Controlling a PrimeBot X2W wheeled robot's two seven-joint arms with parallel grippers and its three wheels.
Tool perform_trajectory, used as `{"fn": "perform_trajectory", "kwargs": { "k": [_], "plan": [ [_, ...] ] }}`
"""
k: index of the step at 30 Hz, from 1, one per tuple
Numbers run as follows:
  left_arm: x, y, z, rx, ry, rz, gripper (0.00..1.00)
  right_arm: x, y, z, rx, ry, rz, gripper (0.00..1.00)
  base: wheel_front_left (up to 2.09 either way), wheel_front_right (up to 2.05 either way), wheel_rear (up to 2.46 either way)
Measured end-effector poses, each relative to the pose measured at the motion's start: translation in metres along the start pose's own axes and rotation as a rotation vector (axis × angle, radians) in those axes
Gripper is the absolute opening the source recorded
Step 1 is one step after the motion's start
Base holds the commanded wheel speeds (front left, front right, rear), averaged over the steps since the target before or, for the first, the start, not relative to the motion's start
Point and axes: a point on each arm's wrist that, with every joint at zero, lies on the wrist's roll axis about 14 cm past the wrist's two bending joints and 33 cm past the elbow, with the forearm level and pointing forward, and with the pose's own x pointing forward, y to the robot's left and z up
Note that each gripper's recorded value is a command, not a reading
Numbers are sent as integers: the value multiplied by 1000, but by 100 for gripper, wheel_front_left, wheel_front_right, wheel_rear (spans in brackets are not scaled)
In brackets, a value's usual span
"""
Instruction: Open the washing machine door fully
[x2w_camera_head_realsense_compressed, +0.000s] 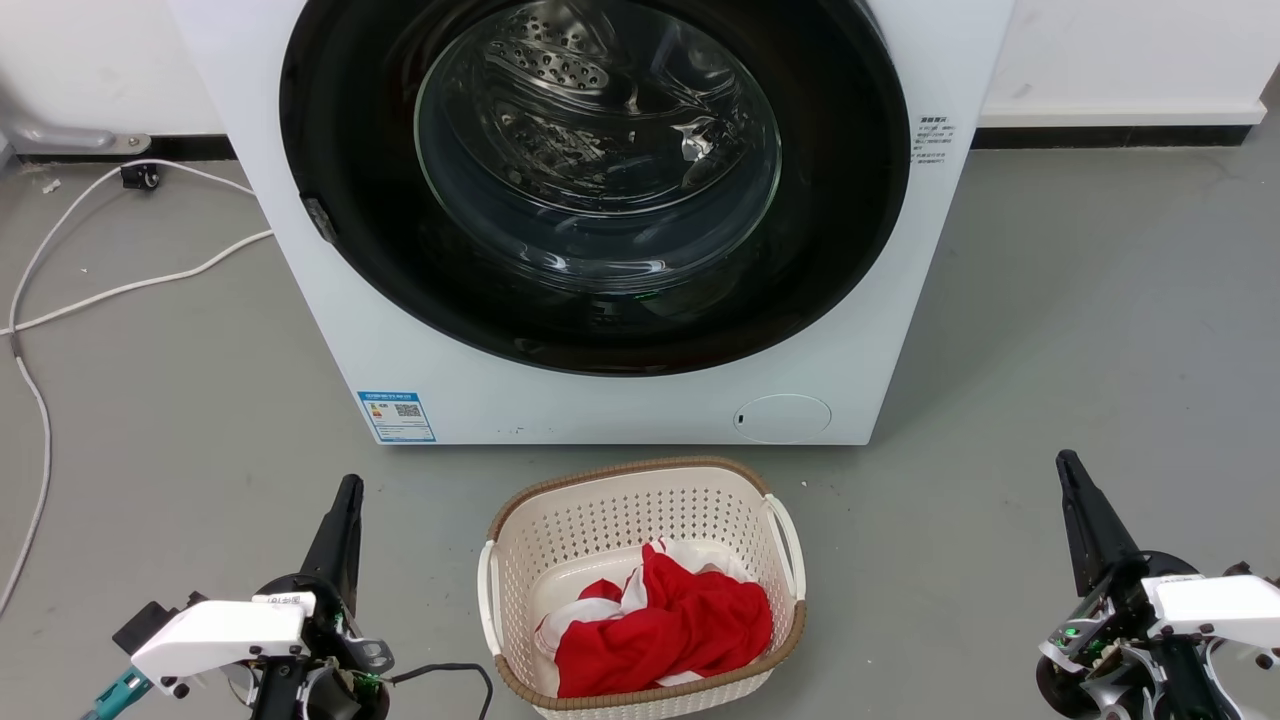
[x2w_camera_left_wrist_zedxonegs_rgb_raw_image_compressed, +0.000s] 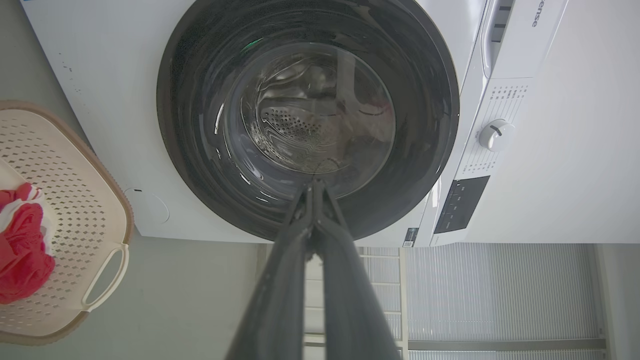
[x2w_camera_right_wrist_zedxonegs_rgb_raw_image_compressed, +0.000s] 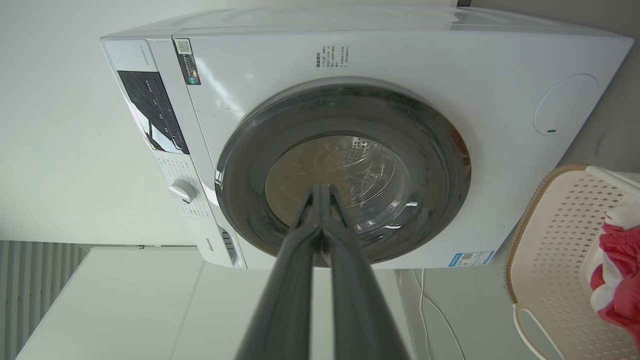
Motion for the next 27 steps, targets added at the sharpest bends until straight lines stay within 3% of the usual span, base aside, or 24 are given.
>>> {"fn": "perform_trajectory", "kwargs": {
  "k": [15,16,21,27],
  "plan": [
    [0,0,0,3,1,0,0,0,0,0,2,-1,0,0,0,0,0],
    [0,0,0,3,1,1,100,0,0,0,2,-1,0,100,0,0,0],
    [-9,21,-2,-8,-2,63,100,-10,-21,-1,9,-5,-60,100,0,0,0],
    [-8,18,-8,16,0,52,100,-10,-18,-2,1,-19,-50,100,0,0,0]
  ]
}}
